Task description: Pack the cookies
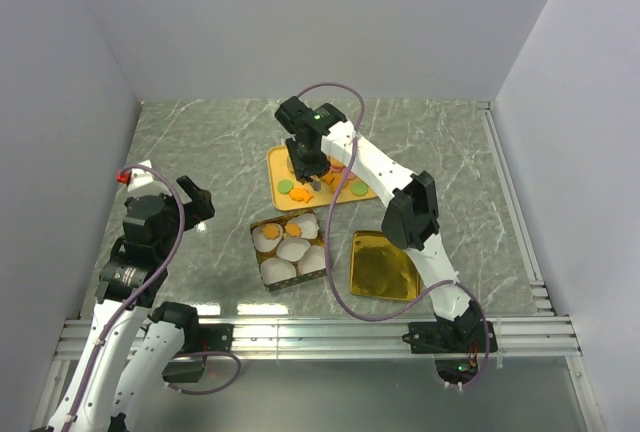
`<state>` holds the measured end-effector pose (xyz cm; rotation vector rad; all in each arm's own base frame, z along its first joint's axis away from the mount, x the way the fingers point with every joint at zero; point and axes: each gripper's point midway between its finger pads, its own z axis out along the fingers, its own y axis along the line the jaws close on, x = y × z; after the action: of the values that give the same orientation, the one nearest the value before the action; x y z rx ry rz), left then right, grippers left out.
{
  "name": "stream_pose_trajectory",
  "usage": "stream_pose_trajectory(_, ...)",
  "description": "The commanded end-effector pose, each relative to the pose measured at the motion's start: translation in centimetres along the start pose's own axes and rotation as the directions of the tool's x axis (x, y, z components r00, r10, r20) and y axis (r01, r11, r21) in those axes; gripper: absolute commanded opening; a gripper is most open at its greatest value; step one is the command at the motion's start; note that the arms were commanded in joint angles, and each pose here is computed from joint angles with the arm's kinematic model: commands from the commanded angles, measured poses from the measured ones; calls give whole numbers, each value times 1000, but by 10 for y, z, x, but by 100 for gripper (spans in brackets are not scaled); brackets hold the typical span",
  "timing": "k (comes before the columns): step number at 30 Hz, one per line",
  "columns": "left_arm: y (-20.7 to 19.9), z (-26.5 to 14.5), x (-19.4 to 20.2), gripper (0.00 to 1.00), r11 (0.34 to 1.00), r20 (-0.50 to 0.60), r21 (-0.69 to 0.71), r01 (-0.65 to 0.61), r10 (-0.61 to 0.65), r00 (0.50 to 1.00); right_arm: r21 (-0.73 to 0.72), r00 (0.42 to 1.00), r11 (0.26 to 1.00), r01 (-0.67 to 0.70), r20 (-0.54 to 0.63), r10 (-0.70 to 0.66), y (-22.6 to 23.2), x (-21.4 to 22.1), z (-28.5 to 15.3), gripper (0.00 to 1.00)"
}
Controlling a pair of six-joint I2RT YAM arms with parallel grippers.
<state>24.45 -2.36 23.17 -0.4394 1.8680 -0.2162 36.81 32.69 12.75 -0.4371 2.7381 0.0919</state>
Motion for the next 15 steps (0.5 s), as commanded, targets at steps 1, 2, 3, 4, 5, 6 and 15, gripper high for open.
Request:
stream_pose_trajectory(1, -4, 2, -4, 94, 1000, 18, 22, -16, 15, 1000, -41, 999, 999, -18, 34, 20, 6, -12, 0, 43)
stream_pose_trajectory(2, -4, 2, -3, 94, 1000, 16, 19, -15, 14, 1000, -43, 999, 999, -17, 35, 18, 7, -12, -1, 42)
stream_pose_trajectory(3, -4, 2, -4, 94, 1000, 17, 20, -14, 14, 1000, -46, 999, 999, -19, 38, 20, 6, -13, -1, 42)
stream_pose_trajectory(4, -4, 2, -4, 94, 1000, 16, 18, -15, 14, 1000, -47, 999, 999, -19, 41, 21, 6, -14, -2, 41)
stream_pose_trajectory(5, -4, 2, -4, 94, 1000, 18, 17, -13, 12, 1000, -49, 999, 999, -21, 47, 23, 6, -15, -4, 40)
stream_pose_trajectory(6, -4, 1, -5, 94, 1000, 22, 17, -12, 12, 1000, -51, 999, 998, -25, 47, 28, 5, -16, -4, 40)
stream_pose_trajectory(15, 0, 1, -7, 96, 1000, 31, -4, -8, 8, 999, -101, 988, 992, -76, 129, 89, -4, -36, -43, 39)
